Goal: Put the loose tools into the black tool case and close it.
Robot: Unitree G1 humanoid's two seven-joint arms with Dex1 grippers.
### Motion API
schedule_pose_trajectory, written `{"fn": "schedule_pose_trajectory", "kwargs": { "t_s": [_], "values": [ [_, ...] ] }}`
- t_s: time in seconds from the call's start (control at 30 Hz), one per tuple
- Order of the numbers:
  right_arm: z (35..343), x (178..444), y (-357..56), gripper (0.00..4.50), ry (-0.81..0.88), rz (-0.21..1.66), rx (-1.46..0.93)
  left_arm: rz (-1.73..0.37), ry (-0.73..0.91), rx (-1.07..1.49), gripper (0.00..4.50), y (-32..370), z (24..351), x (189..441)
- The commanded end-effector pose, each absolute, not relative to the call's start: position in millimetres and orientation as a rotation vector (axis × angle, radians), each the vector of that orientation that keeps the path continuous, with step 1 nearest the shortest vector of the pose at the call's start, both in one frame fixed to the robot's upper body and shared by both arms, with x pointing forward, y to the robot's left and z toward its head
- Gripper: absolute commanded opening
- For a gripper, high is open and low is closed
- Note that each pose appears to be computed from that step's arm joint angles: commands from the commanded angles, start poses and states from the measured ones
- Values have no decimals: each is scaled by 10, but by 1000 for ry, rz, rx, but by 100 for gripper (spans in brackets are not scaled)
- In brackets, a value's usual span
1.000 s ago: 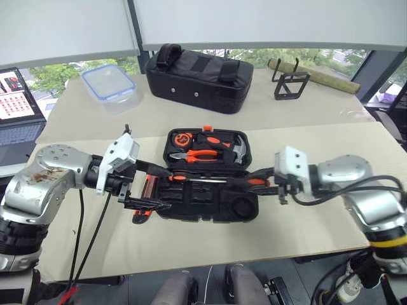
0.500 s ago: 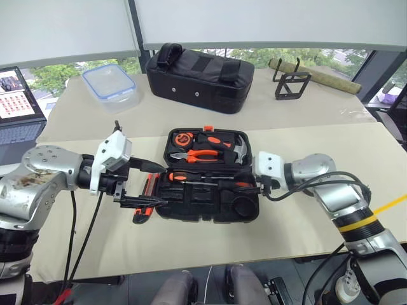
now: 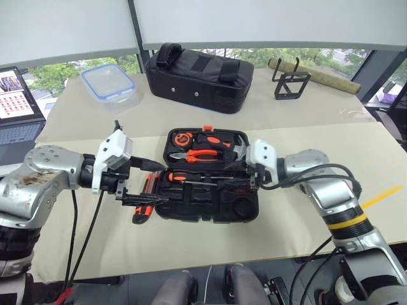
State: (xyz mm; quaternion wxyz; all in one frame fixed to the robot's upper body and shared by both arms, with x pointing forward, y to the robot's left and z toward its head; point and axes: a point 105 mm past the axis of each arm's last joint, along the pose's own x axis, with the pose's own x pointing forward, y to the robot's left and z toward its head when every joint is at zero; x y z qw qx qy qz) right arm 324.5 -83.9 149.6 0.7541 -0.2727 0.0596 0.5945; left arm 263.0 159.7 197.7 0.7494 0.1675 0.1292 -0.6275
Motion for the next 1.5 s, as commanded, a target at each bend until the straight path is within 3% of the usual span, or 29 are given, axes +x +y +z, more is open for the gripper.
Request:
{"fn": "schedule_pose_trajectory", "kwargs": {
  "t_s": [0.03,0.1,0.23,0.37,0.53,0.67,0.73,0.83,1.07,1.1,1.13,1.27,1.5],
  "values": [
    [1532,3275,-755,56,108,1304,-611,-1368,244,410,450,1594,2077,2643],
    [1465,3289,-726,3,136,1314,-624,-1364,245,413,450,1602,2084,2649],
    [1088,3298,-821,3,279,1325,-803,-1351,249,418,450,1620,2085,2651],
    [1007,3311,-844,3,295,1321,-841,-1331,256,415,450,1645,2063,2637],
    [1241,3336,-805,3,216,1292,-762,-1286,272,398,450,1715,2001,2628],
    [1708,3344,-795,3,92,1239,-559,-1168,304,383,450,1909,1882,2684],
    [1947,3245,-862,59,69,1257,-425,-1046,308,359,450,2101,1836,2723],
    [2222,2868,-982,151,31,1388,-314,-832,337,311,450,2529,1733,2668],
    [2317,2427,-1185,389,101,1469,-306,-580,447,331,450,3217,1480,2317],
    [2325,2398,-1201,389,107,1469,-307,-563,460,340,450,3292,1480,2292],
    [2329,2382,-1213,448,109,1464,-309,-552,468,350,450,3346,1485,2282],
    [2342,2386,-1200,448,94,1431,-316,-569,480,414,450,3419,1569,2449],
    [2293,2393,-1139,448,65,1376,-316,-617,499,514,450,3309,1643,3107]
  ]
}}
